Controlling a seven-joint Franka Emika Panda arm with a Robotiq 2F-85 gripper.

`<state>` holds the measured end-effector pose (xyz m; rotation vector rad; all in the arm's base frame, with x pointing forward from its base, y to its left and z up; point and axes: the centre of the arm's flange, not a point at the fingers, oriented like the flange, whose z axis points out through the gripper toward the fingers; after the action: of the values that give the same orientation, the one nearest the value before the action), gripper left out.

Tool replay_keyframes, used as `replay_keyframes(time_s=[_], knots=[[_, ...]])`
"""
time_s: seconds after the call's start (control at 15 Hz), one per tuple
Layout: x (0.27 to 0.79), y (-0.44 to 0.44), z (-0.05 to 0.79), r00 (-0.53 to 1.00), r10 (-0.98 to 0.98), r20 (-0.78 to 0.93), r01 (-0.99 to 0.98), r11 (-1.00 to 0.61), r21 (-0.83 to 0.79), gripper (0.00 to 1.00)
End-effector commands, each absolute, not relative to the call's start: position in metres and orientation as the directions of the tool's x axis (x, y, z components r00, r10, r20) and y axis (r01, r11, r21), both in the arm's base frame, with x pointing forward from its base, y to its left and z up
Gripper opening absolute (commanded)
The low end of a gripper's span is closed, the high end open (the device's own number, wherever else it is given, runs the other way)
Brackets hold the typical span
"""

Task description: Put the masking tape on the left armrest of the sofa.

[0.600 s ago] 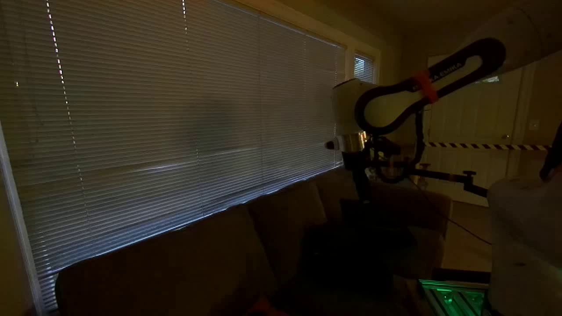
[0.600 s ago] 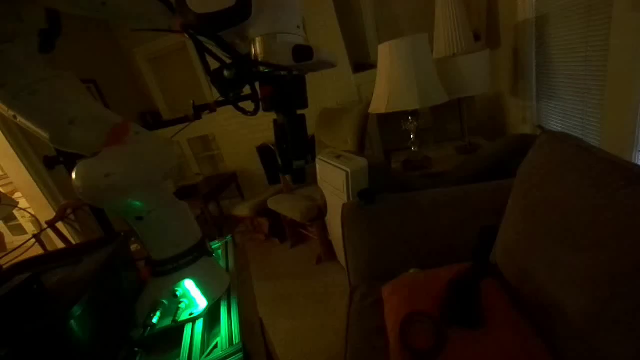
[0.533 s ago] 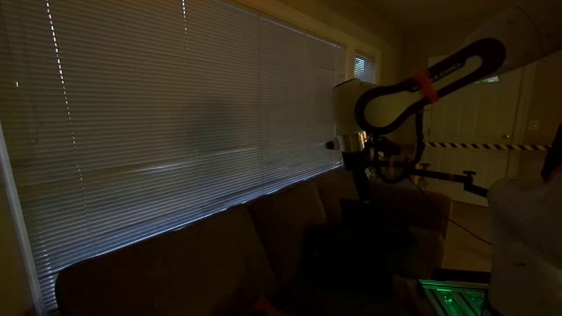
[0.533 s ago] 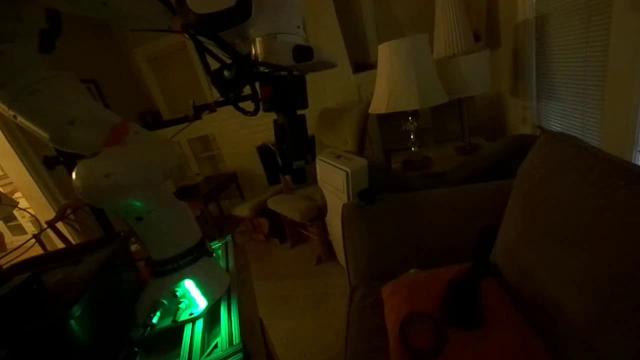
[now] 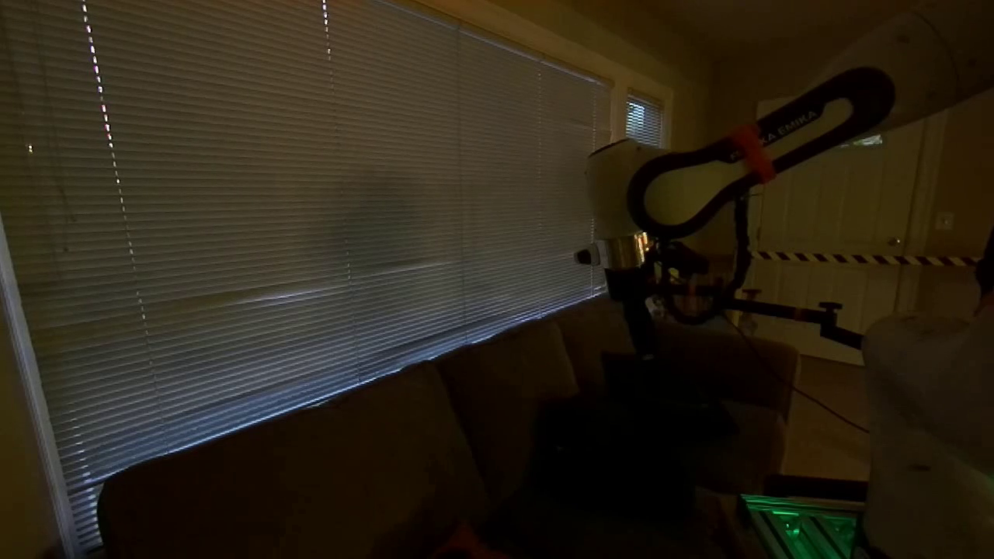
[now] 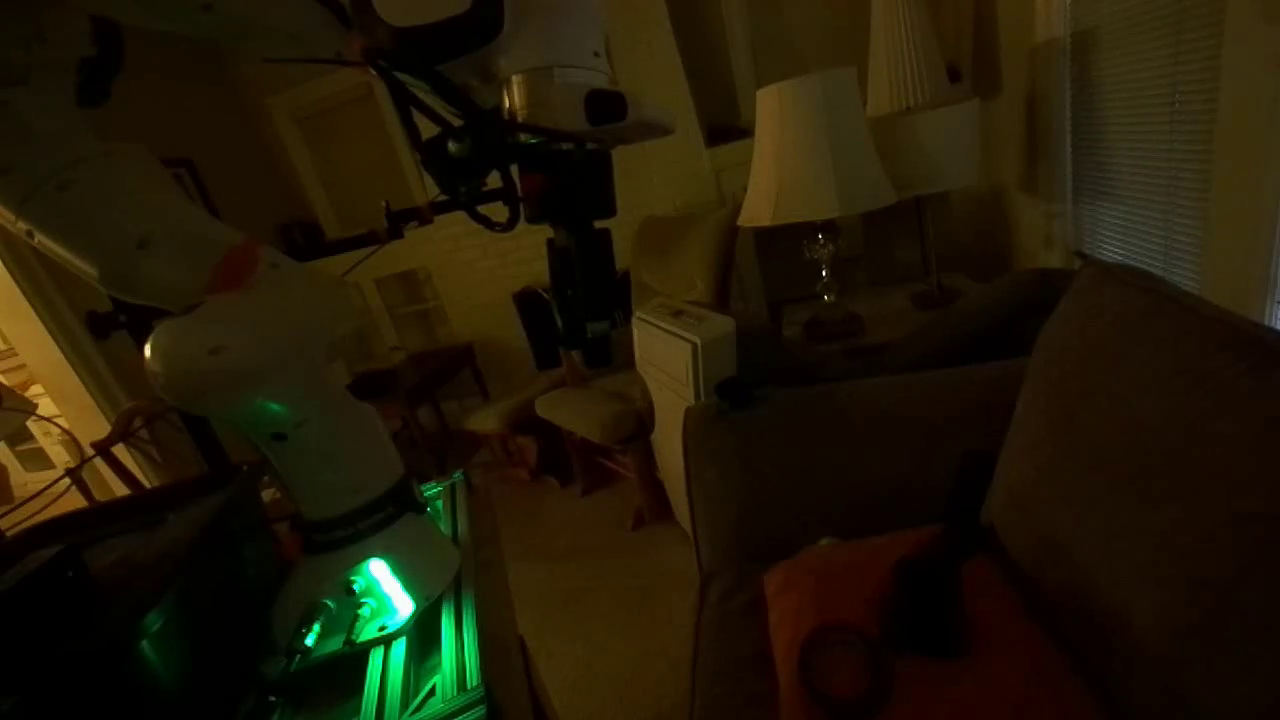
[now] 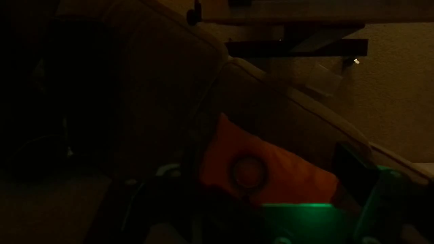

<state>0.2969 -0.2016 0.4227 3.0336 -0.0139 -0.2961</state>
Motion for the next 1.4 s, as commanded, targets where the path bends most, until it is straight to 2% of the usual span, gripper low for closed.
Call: replay_keyframes(time_s=[0.0,0.47,0.93,1.33], knots=[[0.297,-0.202,0.423,0.981,-0.018,-0.193,0.000,-0.996,0.094,1.00],[0.302,-0.205,0.419,0.984,-0.025,-0.179,-0.007,-0.995,0.098,1.00],[0.387,-0.246,0.387,1.000,-0.023,-0.019,-0.020,-0.993,0.117,1.00],[0.469,-0.259,0.331,0.989,-0.103,-0.103,-0.098,-0.994,0.050,1.00]])
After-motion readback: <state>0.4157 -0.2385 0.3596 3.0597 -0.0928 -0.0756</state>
